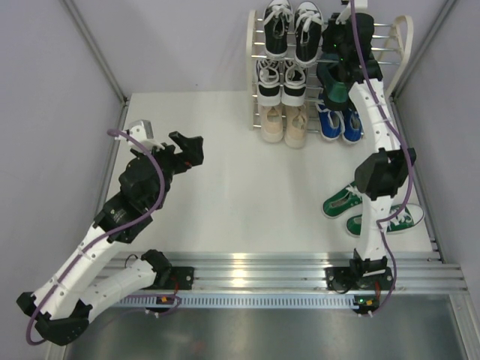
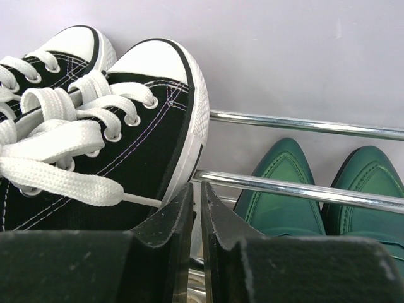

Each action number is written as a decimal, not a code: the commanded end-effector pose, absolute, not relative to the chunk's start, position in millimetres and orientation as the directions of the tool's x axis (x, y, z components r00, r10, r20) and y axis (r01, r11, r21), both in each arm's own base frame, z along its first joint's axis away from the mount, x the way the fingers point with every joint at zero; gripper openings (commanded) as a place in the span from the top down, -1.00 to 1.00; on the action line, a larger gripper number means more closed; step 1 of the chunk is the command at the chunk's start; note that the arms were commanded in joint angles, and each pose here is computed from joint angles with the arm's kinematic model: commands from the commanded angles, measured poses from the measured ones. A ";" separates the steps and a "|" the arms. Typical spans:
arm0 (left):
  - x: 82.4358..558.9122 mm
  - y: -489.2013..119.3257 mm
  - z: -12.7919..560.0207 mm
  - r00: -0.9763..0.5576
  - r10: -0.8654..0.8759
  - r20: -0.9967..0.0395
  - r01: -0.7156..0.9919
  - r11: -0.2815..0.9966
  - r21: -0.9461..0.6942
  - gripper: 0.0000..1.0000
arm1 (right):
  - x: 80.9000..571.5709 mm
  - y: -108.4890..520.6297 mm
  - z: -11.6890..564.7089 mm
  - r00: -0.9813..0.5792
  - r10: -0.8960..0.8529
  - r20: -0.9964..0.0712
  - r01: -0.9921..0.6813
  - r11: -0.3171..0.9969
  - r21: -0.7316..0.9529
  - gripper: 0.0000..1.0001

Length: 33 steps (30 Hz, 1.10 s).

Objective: Place and organize the shoes onto the shoe shelf
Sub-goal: Adjust the shoe at the shoe shelf.

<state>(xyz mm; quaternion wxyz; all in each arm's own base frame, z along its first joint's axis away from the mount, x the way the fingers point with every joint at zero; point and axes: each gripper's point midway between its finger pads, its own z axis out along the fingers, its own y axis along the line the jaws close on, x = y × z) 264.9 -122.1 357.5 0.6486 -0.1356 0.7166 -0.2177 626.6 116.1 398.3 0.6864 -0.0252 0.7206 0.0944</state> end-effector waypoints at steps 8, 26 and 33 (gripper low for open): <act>262.4 -122.0 360.2 -0.110 -0.512 -0.852 0.100 0.847 -0.522 -0.96 | 615.8 179.1 439.9 0.063 0.144 -0.988 -0.310 0.943 0.117 0.78; 268.0 -132.5 356.9 -0.137 -0.521 -0.843 0.111 0.837 -0.535 -0.97 | 602.5 181.2 436.8 0.021 0.153 -0.988 -0.324 0.936 0.138 0.57; 269.0 -138.1 354.4 -0.143 -0.523 -0.840 0.134 0.831 -0.540 -0.98 | 580.2 137.7 476.4 0.130 0.107 -0.986 -0.213 0.974 0.078 -0.31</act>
